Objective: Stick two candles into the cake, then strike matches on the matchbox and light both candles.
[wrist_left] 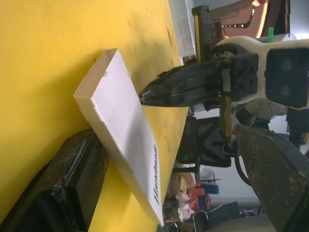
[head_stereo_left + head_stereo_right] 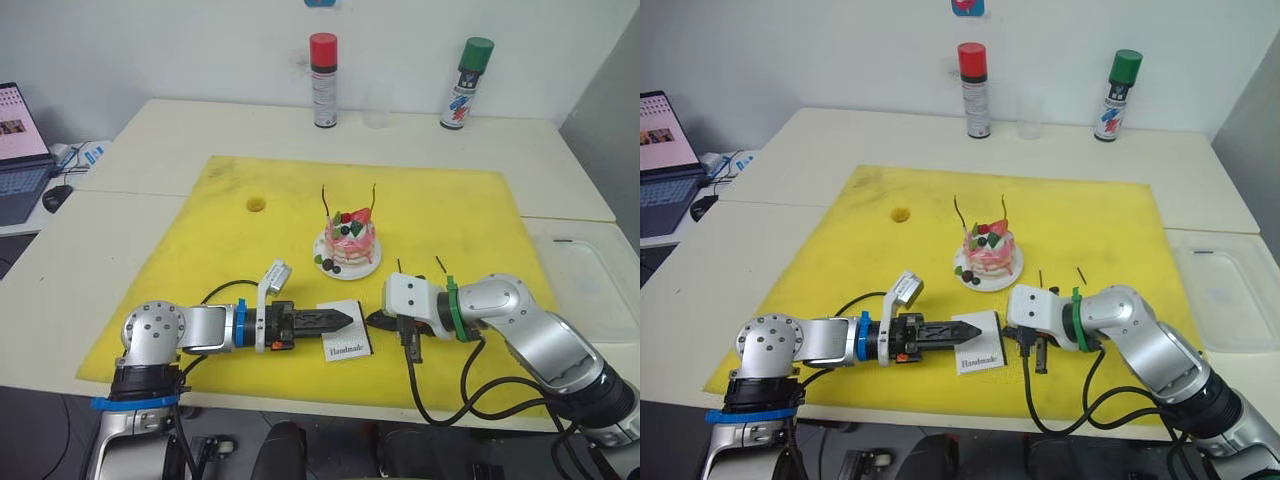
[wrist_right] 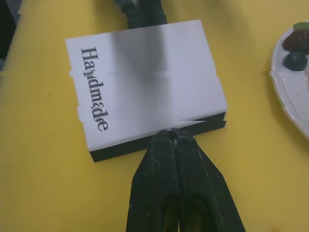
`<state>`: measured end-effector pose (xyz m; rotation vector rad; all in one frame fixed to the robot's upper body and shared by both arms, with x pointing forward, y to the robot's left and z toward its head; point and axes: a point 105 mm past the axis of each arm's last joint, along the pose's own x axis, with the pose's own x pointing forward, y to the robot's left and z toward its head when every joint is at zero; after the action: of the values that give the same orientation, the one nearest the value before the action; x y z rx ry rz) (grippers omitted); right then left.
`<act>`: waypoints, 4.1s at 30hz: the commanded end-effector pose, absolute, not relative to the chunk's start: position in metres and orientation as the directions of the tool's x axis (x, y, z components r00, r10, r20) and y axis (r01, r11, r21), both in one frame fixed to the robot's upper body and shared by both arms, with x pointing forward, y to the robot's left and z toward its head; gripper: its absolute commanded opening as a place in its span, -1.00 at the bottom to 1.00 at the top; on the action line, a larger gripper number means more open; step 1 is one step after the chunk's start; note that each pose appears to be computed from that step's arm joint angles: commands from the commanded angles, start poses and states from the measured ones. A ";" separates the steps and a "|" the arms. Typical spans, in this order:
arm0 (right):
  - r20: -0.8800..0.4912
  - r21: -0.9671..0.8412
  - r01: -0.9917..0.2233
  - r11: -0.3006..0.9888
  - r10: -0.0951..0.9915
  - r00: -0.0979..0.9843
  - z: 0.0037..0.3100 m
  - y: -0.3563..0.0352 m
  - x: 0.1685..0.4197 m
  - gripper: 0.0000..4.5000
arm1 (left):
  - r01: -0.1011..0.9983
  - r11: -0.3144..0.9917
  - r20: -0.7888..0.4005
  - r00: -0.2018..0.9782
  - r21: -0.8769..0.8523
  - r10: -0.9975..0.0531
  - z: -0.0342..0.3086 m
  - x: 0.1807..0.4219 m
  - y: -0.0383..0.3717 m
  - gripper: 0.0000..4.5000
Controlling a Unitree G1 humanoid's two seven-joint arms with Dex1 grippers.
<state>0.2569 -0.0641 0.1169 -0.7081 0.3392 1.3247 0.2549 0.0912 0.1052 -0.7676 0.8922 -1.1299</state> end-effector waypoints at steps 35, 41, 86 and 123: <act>-0.600 -0.287 -0.949 0.133 0.747 0.286 0.121 -0.081 0.256 -1.00 | 0.482 0.266 -0.273 0.057 -0.835 -0.960 0.097 0.266 0.094 -0.99; -0.615 -0.277 -0.955 0.106 0.744 0.261 0.111 -0.075 0.253 -1.00 | 0.460 0.258 -0.268 0.045 -0.850 -0.962 0.095 0.262 0.091 -0.99; -0.586 -0.292 -0.956 0.017 0.787 0.192 0.115 -0.045 0.252 -1.00 | 0.420 0.329 -0.293 0.149 -0.846 -0.944 0.086 0.268 0.100 0.05; -0.060 -0.327 -0.550 0.769 0.564 0.824 0.149 -0.094 0.275 0.18 | 0.696 0.272 -0.104 0.275 -0.665 -0.956 0.157 0.261 0.130 -1.00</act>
<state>0.2701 -0.0900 0.1400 -0.3210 0.0220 0.6758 0.2641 0.1307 0.1462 -0.5769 0.5862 -1.1658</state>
